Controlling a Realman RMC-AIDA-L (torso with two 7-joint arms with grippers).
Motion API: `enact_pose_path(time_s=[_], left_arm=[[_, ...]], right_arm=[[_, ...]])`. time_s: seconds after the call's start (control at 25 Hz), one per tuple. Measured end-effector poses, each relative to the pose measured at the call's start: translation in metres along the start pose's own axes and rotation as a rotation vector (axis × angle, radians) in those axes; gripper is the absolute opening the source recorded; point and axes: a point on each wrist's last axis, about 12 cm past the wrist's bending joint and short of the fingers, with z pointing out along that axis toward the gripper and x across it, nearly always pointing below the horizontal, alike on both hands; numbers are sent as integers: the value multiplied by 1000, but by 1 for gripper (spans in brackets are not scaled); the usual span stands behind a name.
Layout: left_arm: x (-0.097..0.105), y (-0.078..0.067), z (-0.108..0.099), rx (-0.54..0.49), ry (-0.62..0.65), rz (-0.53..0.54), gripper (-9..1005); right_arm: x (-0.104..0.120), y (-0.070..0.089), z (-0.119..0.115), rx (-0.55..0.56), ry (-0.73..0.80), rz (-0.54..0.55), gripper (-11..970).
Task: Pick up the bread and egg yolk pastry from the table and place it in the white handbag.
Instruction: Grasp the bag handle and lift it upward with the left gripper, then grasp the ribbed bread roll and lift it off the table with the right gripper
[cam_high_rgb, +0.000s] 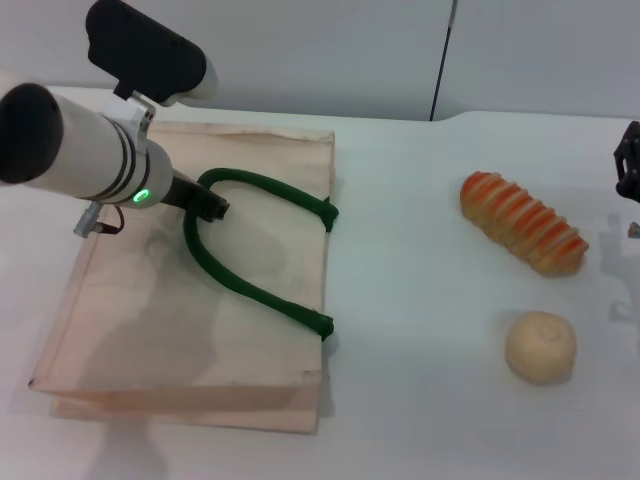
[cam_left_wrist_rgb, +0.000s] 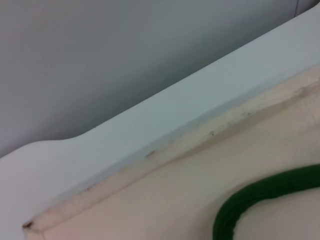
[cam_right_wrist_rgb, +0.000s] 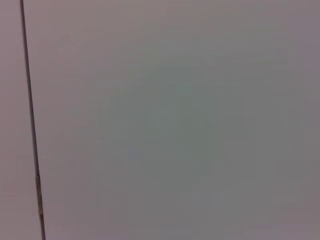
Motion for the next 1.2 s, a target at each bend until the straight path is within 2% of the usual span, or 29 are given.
enact_pose_path(time_s=[0.04,0.24,0.36,0.6,0.96,1.2], left_arm=[[0,0,0,0,1,0,660],[1,1,0,-7,3,4,499],[1,2,0,-9,4,5,276],[0,2,0,-10,0,7,131],[-11,1,-9,-15,-46,29,128],[-23,0,-26,-20,-112,60,127]], right_arm=[[0,0,0,0,0,0,548],[-1,1,1,-2,-2,0,548],[-1,1,1,-3,-3,0,548],[-1,2,2,-9,-2,-1,548],[2,4,3,-25,31,-11,549],[11,5,2,-53,96,-30,549]])
